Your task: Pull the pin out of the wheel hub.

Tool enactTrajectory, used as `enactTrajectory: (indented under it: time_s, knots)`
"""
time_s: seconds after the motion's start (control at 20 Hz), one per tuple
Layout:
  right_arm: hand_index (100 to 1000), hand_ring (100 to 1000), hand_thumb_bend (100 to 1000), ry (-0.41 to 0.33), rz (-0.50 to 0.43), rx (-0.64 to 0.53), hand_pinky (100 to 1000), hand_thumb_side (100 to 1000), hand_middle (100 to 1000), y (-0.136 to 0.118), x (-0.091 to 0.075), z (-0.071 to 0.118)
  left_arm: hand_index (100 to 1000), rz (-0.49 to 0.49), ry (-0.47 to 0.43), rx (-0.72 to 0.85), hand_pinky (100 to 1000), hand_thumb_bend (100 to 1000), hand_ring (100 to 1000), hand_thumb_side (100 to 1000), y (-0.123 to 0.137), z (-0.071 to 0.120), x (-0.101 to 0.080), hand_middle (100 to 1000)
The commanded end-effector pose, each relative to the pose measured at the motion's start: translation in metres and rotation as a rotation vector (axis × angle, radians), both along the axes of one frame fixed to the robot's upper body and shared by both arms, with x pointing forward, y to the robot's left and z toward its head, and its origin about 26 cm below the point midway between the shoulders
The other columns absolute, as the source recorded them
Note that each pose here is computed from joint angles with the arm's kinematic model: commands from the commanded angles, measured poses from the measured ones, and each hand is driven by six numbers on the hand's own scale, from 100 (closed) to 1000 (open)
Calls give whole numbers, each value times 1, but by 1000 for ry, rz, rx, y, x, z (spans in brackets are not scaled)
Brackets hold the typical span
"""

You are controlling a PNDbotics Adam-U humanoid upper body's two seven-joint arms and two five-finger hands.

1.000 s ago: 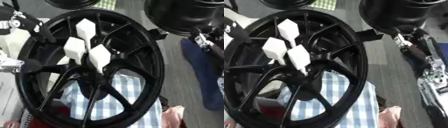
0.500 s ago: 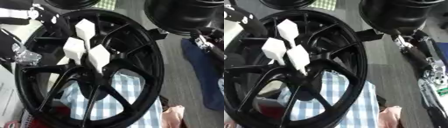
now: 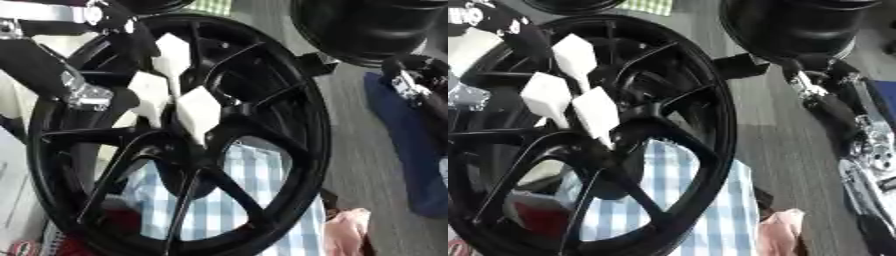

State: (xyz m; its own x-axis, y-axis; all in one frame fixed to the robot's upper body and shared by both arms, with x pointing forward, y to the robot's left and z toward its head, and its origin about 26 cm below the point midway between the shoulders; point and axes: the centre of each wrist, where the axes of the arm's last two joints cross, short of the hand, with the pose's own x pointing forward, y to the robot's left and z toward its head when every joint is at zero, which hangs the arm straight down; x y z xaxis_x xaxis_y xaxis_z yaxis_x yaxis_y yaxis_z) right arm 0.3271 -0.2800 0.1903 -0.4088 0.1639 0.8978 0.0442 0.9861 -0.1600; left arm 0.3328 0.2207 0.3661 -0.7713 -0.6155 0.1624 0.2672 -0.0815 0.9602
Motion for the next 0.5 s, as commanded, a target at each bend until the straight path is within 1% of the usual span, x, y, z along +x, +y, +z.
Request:
enactTrajectory:
  time_s: [0.05,0.35,0.5]
  knots:
    - [709,682,405,-25,-2,-3,816,397,678,-1,0,8,849,9,-5,9,791,371,771,588,-1,8,-2,778]
    - [707,680,406,-31,-6,13,814,396,676,0,0,8,846,33,19,37,788,378,755,588,-2,5,5,770]
    - [706,679,404,-32,-8,18,813,397,675,0,0,9,842,41,30,55,787,361,746,569,-1,1,10,765]
